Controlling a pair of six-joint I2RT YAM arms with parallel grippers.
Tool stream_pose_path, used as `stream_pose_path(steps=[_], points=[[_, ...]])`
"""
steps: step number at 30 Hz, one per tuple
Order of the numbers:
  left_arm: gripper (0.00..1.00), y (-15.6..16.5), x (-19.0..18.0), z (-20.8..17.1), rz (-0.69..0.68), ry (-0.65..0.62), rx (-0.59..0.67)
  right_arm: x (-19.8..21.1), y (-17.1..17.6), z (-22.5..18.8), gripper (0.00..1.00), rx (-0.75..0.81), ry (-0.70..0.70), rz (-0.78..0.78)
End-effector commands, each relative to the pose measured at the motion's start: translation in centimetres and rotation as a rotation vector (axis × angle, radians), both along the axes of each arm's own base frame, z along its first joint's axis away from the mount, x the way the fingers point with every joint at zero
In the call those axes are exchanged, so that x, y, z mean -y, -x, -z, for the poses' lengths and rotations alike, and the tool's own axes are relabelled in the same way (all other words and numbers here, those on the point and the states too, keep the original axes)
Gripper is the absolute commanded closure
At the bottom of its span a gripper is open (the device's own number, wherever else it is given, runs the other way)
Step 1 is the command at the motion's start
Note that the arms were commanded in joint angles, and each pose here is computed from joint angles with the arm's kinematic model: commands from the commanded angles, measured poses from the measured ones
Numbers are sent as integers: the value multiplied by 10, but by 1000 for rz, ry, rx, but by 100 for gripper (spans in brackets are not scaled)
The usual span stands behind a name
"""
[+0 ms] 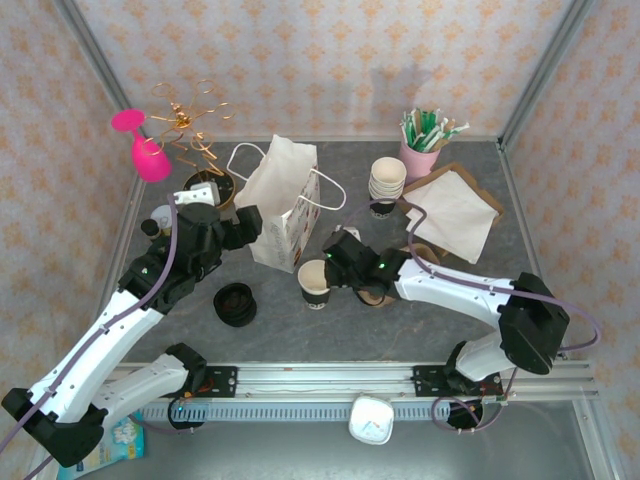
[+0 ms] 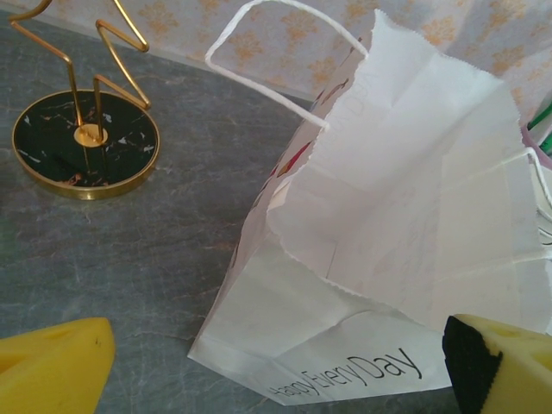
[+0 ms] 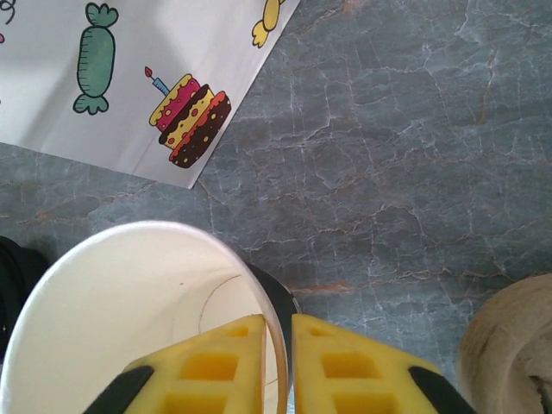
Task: Pack the takeout coffee
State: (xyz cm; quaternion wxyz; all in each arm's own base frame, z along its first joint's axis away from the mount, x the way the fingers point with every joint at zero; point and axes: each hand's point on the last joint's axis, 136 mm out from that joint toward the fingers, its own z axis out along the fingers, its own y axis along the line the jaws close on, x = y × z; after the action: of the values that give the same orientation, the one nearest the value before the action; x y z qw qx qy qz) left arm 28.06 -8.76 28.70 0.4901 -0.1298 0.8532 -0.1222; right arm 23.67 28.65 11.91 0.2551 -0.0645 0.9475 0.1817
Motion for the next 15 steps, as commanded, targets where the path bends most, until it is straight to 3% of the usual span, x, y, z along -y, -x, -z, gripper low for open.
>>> stream_pose_path(steps=[1,7,15], points=[[1,10,-8,-7,-23,-8,-13,1,-4,-9,79,24,7,21],[11,25,-14,-8,-37,-6,-90,0,-5,-43,62,75,-63,25],[23,46,-7,4,18,-12,-217,-5,0,-61,51,63,-101,-6]])
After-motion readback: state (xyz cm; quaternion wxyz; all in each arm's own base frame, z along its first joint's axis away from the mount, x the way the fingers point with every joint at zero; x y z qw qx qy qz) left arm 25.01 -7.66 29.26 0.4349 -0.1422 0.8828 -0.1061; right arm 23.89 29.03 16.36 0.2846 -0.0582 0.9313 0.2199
